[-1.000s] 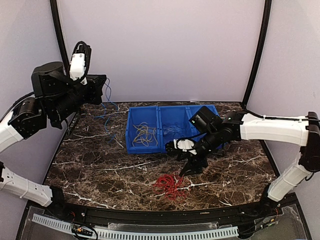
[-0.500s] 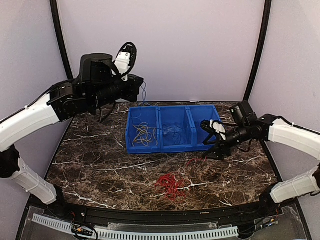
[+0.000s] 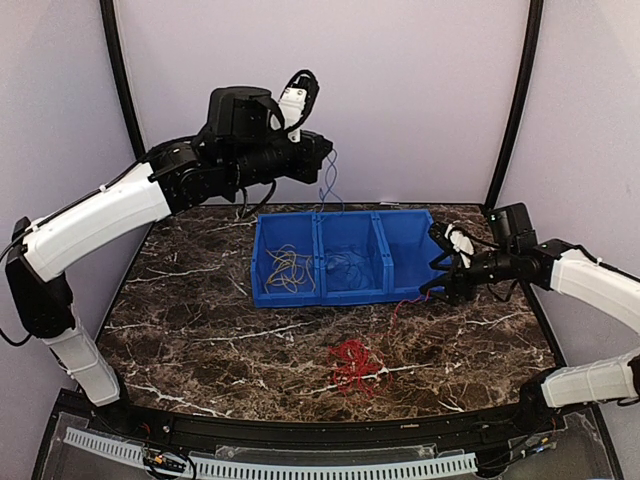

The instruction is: Untangle the cables

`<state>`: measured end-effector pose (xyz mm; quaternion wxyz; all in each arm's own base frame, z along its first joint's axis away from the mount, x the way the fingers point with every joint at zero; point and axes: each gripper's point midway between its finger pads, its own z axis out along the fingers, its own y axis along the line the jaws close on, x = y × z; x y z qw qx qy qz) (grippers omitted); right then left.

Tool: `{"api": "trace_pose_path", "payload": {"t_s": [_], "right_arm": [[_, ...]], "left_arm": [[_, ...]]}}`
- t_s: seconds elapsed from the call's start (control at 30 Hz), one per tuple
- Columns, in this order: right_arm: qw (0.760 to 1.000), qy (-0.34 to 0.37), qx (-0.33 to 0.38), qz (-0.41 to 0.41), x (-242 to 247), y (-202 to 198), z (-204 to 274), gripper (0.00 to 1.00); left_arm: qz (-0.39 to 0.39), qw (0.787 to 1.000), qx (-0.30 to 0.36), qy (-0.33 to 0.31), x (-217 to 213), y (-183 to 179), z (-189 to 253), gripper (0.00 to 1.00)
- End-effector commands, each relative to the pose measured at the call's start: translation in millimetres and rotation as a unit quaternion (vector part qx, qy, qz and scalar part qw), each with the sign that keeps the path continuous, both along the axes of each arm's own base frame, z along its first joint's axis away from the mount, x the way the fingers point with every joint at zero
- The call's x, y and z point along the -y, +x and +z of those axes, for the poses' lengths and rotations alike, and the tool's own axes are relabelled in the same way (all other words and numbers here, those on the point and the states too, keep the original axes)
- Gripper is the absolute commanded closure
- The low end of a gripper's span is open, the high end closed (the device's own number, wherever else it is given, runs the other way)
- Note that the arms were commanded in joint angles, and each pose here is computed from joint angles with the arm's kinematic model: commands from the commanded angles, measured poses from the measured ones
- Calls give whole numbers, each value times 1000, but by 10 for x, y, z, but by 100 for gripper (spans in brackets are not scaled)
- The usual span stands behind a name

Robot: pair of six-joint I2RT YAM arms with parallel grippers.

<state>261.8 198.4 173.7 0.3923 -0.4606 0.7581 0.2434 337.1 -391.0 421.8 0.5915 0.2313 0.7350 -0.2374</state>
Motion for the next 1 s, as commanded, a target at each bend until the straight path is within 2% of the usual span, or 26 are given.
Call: {"api": "trace_pose_path", "payload": {"t_s": [0.0, 0.3, 0.53, 0.77, 0.97], "right_arm": [[1000, 0, 22, -10, 26, 67, 25, 21], [999, -10, 15, 33, -8, -57, -106, 21], [999, -47, 15, 15, 74, 23, -251, 21], [999, -46, 10, 20, 65, 3, -272, 21], [999, -47, 8, 20, 65, 5, -281, 21]], "left_arm": [[-19, 999, 9, -31, 116, 107, 128, 100], [-27, 998, 11, -55, 286, 311, 68, 100], [-39, 996, 7, -79, 413, 463, 6, 100], [-35, 995, -22, -92, 483, 841, -373, 100], [-39, 992, -74, -92, 550, 1095, -873, 100]]}}
